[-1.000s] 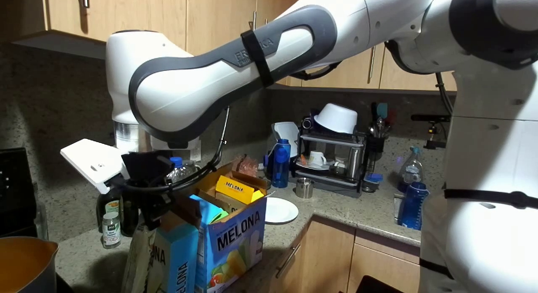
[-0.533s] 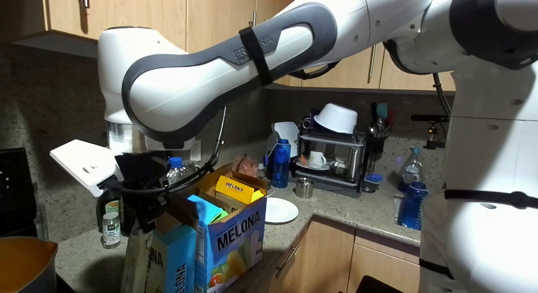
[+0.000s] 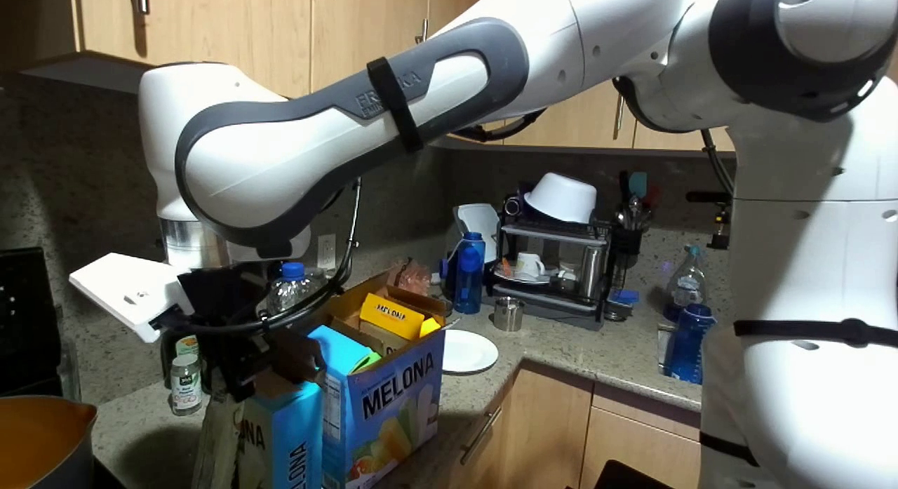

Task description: Remove the white plastic from the blue box on the left and put it on the counter

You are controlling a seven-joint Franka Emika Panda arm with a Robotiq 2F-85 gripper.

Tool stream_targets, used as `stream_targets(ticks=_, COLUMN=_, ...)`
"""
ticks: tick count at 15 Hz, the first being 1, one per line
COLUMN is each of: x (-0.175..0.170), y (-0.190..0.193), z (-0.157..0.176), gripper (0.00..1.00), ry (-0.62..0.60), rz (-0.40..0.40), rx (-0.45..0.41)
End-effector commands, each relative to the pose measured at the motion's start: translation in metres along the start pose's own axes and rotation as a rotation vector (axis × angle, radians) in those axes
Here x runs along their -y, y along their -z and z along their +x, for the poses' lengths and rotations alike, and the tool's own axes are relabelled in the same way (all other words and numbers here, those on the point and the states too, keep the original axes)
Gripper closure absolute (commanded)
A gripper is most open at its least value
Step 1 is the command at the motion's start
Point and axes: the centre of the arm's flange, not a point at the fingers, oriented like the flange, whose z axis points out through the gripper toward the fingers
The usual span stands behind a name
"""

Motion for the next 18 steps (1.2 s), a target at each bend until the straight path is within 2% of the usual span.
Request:
stream_targets(ticks=1, x=0.017, y=-0.002, z=-0.007, gripper=0.94, ry=0.026, rz=-0.036, rx=-0.034)
stream_targets(ticks=12, x=0.032, y=0.022, z=-0.032, gripper=0.94, ry=0.084, rz=-0.003, rx=-0.089)
stream_targets(ticks=18, x=0.042, y=0.007, z=-0.033, gripper=0.94, ry=0.077, rz=-0.01, rx=-0.074)
